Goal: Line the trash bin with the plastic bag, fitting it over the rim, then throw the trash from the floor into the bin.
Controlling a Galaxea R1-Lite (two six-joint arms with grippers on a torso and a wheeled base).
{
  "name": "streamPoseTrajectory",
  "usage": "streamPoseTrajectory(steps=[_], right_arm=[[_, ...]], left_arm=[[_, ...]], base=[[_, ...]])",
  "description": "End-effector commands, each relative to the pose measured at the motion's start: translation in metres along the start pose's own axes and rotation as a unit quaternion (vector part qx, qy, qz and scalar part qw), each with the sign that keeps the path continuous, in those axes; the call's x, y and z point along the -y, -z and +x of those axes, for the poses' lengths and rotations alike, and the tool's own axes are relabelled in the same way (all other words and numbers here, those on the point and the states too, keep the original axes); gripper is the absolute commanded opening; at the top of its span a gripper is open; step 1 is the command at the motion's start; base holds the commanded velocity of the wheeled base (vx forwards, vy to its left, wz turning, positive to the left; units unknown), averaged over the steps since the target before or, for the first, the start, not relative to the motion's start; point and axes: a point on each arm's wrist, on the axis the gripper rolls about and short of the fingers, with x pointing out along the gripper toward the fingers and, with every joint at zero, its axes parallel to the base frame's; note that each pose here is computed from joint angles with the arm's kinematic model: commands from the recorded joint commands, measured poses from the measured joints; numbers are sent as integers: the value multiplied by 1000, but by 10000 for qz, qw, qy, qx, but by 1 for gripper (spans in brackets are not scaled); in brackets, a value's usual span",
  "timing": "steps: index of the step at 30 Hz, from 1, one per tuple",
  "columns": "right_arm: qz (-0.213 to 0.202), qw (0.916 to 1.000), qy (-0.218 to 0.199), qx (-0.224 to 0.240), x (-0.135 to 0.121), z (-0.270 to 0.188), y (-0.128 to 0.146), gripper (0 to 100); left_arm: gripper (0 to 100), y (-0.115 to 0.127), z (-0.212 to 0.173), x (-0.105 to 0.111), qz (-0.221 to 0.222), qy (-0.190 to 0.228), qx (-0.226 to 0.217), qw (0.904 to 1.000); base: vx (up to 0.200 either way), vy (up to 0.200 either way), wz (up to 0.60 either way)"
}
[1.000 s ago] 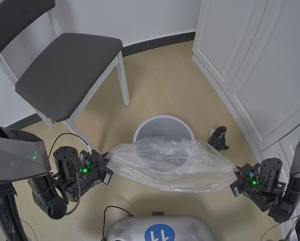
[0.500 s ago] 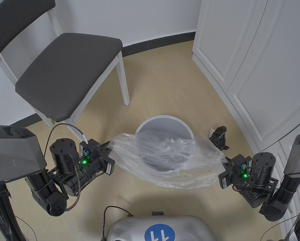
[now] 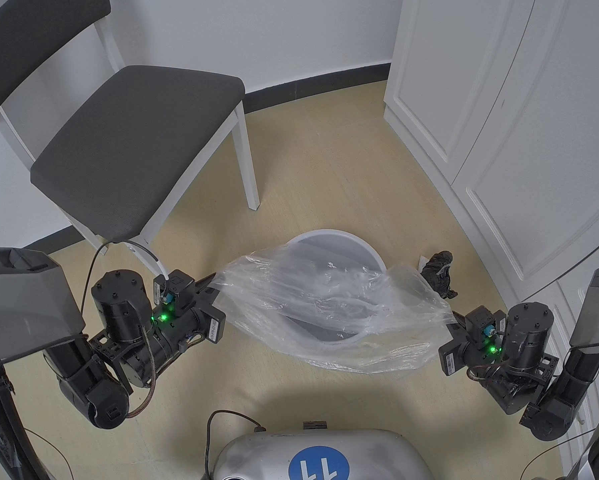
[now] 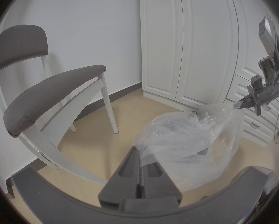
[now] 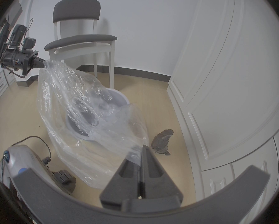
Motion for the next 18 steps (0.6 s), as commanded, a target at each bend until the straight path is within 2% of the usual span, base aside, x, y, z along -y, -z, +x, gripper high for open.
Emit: streamPoseTrajectory(steps=[1,4,9,14,18], right_arm=[[-26,10000,23,-40,0,0,4,0],[-23,10000,25,-34,0,1,3,0],[-40,9999,17,-144,-2,7,9,0],[67,9996,20,-287,-9,21,18,0],[81,9989,78,-445,-8,29,27,0]], left_arm=[[0,0,-2,-1,-1,-24,-18,10000],[0,-4,-4,-3,4,-49,47,10000],[0,8,3,-5,-9,-84,-121,9999],[0,45,37,-11,-60,-215,-464,9987],[0,58,45,-16,-78,-274,-566,9980]], base=[[0,0,0],[0,0,0],[0,0,0],[0,0,0],[0,0,0]])
